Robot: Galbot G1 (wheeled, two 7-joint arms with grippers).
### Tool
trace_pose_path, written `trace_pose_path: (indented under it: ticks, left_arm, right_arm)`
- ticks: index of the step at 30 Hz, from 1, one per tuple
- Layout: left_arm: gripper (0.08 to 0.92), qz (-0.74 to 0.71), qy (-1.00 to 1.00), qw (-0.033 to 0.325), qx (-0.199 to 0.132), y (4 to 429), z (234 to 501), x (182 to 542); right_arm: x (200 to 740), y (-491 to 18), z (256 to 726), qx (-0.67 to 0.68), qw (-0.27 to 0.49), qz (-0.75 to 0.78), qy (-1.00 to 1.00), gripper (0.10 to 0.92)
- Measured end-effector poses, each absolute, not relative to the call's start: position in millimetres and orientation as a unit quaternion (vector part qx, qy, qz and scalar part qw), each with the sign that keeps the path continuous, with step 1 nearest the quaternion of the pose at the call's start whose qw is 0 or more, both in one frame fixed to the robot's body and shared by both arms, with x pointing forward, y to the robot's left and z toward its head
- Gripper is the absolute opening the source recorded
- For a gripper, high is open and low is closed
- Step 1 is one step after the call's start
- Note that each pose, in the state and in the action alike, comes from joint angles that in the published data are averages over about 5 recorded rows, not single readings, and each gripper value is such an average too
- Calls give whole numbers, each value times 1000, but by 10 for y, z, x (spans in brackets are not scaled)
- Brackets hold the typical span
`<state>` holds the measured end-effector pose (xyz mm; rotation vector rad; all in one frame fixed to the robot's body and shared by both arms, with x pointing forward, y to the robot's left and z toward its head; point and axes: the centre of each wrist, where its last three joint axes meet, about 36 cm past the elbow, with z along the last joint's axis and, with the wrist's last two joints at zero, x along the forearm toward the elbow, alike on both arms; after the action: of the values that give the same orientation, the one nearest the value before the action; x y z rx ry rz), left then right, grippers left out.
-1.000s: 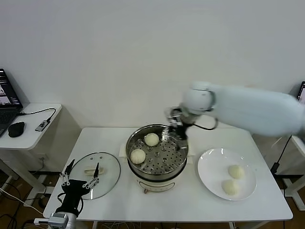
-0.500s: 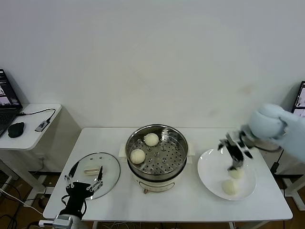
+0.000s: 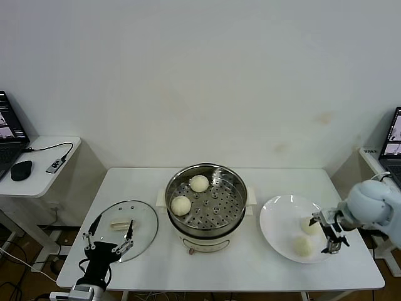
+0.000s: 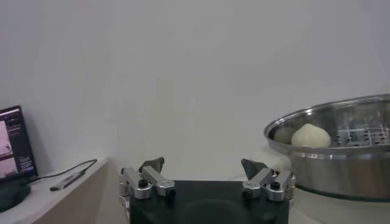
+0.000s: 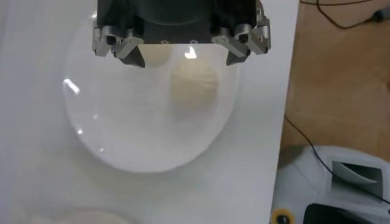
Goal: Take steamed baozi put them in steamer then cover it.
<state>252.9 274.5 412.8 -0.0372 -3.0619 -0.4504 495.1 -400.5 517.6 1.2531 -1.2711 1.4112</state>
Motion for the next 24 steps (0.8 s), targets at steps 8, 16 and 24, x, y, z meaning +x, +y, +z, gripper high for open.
trace_pose_path:
  ticks: [8, 16, 24]
  left_arm:
    - [823, -150, -988, 26, -8, 2791, 4103, 2544]
    - [823, -150, -988, 26, -6, 2803, 4080, 2573]
    - [823, -150, -988, 27, -5, 2808, 4069, 2577]
  right_arm:
    - [4993, -3978, 4860, 497, 424, 557, -513, 823]
    - [5065, -3934, 4689, 492, 425, 552, -522, 823]
    - [5101, -3905, 4563, 491, 430, 547, -525, 800]
